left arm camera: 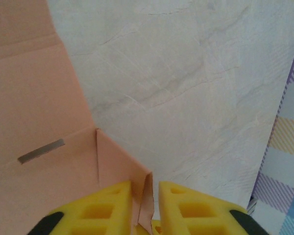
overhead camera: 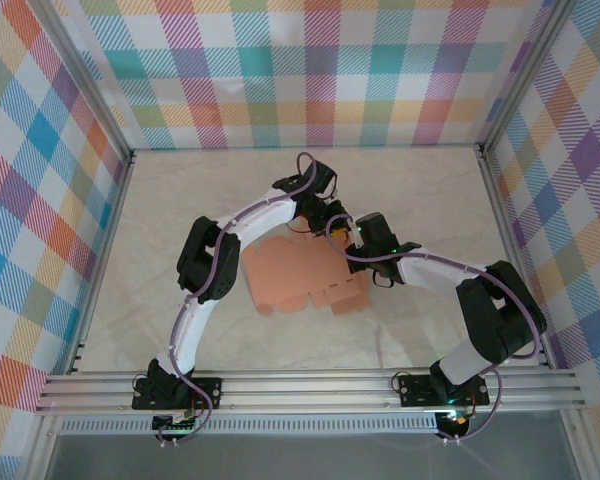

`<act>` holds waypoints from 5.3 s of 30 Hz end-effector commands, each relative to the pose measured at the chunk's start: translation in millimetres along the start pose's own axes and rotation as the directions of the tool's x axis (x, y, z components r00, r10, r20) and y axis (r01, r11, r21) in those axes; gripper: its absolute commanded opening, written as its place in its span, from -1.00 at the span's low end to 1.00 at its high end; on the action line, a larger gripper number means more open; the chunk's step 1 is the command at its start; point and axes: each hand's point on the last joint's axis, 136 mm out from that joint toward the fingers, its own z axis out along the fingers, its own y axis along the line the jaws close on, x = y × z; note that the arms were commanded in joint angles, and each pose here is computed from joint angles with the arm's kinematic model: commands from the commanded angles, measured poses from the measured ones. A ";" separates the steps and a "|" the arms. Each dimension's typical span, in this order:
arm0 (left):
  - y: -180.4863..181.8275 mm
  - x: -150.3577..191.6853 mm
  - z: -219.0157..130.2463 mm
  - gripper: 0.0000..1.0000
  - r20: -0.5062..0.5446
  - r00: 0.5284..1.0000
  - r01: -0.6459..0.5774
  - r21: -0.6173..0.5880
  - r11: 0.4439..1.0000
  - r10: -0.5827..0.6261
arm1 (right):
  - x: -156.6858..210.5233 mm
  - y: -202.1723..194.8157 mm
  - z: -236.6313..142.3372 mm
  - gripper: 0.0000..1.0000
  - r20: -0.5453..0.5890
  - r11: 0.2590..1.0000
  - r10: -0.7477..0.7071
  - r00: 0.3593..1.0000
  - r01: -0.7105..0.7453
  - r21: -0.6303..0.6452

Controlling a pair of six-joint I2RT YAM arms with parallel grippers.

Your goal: Fold the paper box

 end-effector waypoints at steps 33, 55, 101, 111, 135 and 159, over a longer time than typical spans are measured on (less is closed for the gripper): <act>92.3 -18.2 -133.1 0.86 0.140 0.712 -0.665 -0.180 0.725 0.688 | -28.2 11.3 -21.3 -0.99 0.065 0.981 -0.025 0.998 0.037 -0.192; 137.8 1.0 -82.7 -0.01 -0.180 0.701 -0.697 0.028 0.716 0.690 | -23.7 17.6 -27.3 -0.99 0.043 0.968 -0.045 0.998 0.054 -0.243; 95.6 28.7 -74.5 -0.76 -0.086 0.189 -0.736 -0.672 0.083 0.978 | -25.6 13.8 -5.7 -0.98 -0.005 0.970 0.085 0.996 -0.084 -0.228; 98.7 44.2 -47.5 -0.77 -0.288 0.024 -0.641 -0.739 -0.206 0.957 | -29.8 18.0 -7.9 -0.98 0.007 0.958 0.114 0.993 -0.108 -0.266; 86.1 57.3 -53.7 -0.60 -0.024 0.197 -0.825 -0.544 0.153 0.980 | -29.6 16.4 -11.6 -0.98 0.011 0.960 0.112 0.994 -0.105 -0.260; 138.7 -42.3 -115.7 -0.16 0.300 0.831 -0.396 -0.270 0.877 0.468 | -31.3 19.7 -10.9 -0.98 0.003 0.955 0.106 0.994 -0.101 -0.279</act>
